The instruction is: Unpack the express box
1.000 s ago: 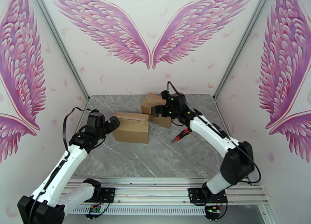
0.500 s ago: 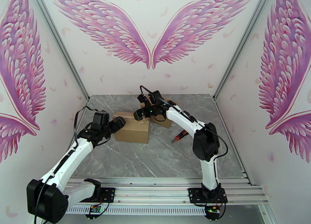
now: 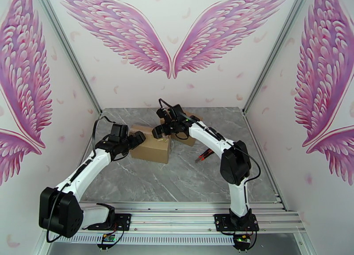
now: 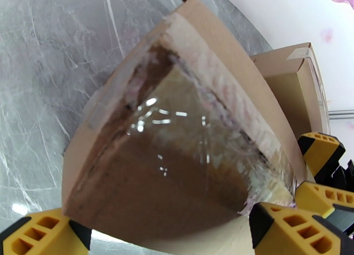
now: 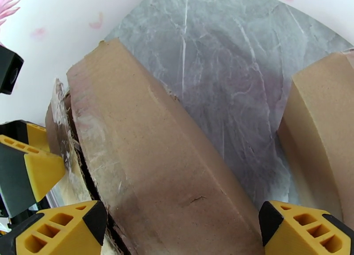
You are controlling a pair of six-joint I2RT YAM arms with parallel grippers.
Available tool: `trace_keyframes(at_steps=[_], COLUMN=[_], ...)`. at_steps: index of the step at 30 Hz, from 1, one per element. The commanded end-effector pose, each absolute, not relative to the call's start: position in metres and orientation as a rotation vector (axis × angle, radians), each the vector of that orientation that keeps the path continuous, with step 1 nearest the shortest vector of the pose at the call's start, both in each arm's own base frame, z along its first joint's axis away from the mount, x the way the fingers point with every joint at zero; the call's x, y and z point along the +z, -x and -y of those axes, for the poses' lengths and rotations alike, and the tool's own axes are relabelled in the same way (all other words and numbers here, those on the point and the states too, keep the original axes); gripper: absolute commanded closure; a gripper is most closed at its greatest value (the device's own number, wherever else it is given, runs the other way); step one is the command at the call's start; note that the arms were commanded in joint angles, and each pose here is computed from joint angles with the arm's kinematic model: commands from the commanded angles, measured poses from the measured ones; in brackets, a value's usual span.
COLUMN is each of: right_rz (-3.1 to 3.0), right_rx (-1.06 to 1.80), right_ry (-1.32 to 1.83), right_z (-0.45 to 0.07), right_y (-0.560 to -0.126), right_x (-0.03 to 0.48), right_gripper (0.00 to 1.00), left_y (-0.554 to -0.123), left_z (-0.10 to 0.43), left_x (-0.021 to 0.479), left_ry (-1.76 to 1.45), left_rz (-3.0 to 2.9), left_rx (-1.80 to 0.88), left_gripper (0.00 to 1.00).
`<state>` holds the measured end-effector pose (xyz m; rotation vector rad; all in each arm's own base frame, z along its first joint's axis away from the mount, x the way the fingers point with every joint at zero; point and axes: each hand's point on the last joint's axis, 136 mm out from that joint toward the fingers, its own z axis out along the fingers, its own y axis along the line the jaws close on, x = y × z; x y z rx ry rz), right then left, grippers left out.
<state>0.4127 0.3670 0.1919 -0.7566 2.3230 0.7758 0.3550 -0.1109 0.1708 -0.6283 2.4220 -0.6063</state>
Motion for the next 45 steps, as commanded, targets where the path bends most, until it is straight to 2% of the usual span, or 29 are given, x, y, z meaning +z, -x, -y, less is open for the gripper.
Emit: trace_keyframes(at_steps=[1, 11, 18, 27, 45], right_rz=[-2.376, -2.402, -2.293, -2.261, -2.470], right_rx=[0.842, 0.962, 1.130, 1.099, 1.006], right_ry=[0.743, 0.704, 0.622, 0.484, 0.390], right_z=[-0.365, -0.382, -0.408, -0.412, -0.419], right_y=[-0.377, -0.305, -0.288, -0.296, -0.294], right_x=[0.197, 0.196, 0.218, 0.208, 0.144], right_gripper=[0.08, 0.13, 0.17, 0.29, 0.38], left_y=[-0.371, -0.405, -0.389, -0.358, -0.350], left_z=[0.113, 0.127, 0.107, 0.091, 0.084], left_x=[0.192, 0.213, 0.217, 0.214, 0.184], left_ry=[0.546, 0.408, 0.360, 0.293, 0.270], left_rz=[-2.399, -2.474, -2.555, -2.593, -2.651], left_rx=[-0.606, -0.618, -0.290, 0.098, 0.246], left_gripper=[0.01, 0.01, 0.01, 0.01, 0.02])
